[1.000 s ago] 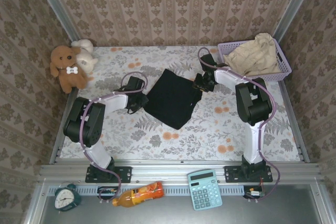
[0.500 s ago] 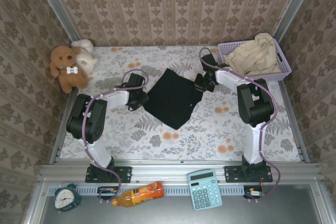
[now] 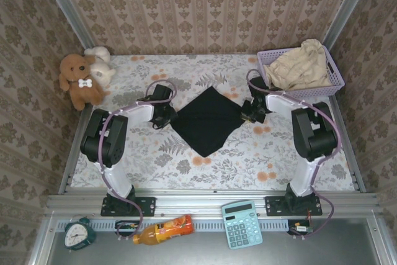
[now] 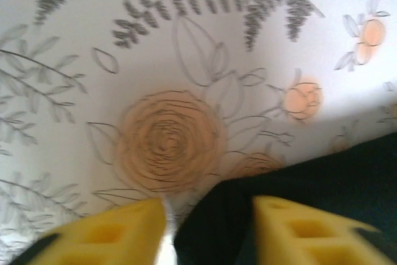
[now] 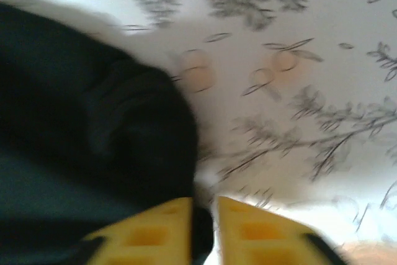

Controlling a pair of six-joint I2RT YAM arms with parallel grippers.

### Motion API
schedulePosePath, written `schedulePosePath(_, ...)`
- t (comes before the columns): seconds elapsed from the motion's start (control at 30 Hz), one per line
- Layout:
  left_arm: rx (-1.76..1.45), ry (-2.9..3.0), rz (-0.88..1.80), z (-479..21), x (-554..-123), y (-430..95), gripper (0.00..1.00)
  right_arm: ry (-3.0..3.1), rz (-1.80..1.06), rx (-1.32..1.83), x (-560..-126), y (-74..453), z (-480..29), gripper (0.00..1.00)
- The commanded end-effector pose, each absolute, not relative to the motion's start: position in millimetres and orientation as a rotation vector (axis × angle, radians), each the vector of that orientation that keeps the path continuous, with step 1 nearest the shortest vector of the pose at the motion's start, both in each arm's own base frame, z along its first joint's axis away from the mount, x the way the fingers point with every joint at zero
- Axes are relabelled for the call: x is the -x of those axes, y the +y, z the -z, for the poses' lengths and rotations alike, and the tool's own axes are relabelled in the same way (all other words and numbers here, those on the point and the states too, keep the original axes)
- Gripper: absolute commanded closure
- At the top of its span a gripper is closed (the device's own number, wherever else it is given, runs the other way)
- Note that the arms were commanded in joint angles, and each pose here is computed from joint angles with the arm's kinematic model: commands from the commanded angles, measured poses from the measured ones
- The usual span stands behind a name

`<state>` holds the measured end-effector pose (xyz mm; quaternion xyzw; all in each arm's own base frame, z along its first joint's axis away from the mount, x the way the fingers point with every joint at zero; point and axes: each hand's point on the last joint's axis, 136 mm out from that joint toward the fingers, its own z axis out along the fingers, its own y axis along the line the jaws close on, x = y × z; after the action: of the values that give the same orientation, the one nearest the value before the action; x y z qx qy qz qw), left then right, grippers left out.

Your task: Fold and stack the mixed laundry pile

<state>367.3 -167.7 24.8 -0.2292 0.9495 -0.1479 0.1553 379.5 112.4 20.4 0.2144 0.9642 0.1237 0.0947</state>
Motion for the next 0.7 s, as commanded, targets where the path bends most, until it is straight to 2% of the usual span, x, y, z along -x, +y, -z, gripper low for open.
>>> schedulePosePath(0.0, 0.632, 2.793, 0.317, -15.1, -357.7, -154.6, 0.34, 2.806, -0.289, -0.632, -395.0, 99.6, -39.5, 0.5)
schedulePosePath(0.03, 0.604, 2.785, 0.346, -27.0, -360.3, -158.0, 0.28, 2.781, -0.284, -0.615, -397.7, 98.0, -50.3, 0.47)
schedulePosePath(0.1, 0.538, 2.761, 0.407, -55.1, -364.8, -165.4, 0.26, 2.739, -0.298, -0.583, -398.7, 98.0, -70.1, 0.44)
schedulePosePath(0.2, 0.425, 2.674, 0.493, -101.4, -374.3, -175.2, 0.3, 2.747, -0.339, -0.568, -384.4, 107.1, -81.9, 0.48)
schedulePosePath(0.3, 0.299, 2.617, 0.636, -125.6, -387.8, -196.2, 0.36, 2.757, -0.397, -0.552, -366.5, 128.3, -74.8, 0.52)
schedulePosePath(0.47, 0.126, 2.622, 0.896, -120.9, -399.7, -260.6, 0.5, 2.733, -0.499, -0.513, -367.8, 164.9, -58.3, 0.57)
schedulePosePath(0.57, 0.046, 2.628, 0.996, -111.5, -390.9, -308.4, 0.62, 2.756, -0.525, -0.515, -375.1, 174.4, -43.6, 0.62)
schedulePosePath(0.67, 0.011, 2.649, 1.023, -95.7, -384.7, -342.9, 0.66, 2.786, -0.481, -0.541, -378.7, 172.1, -28.6, 0.65)
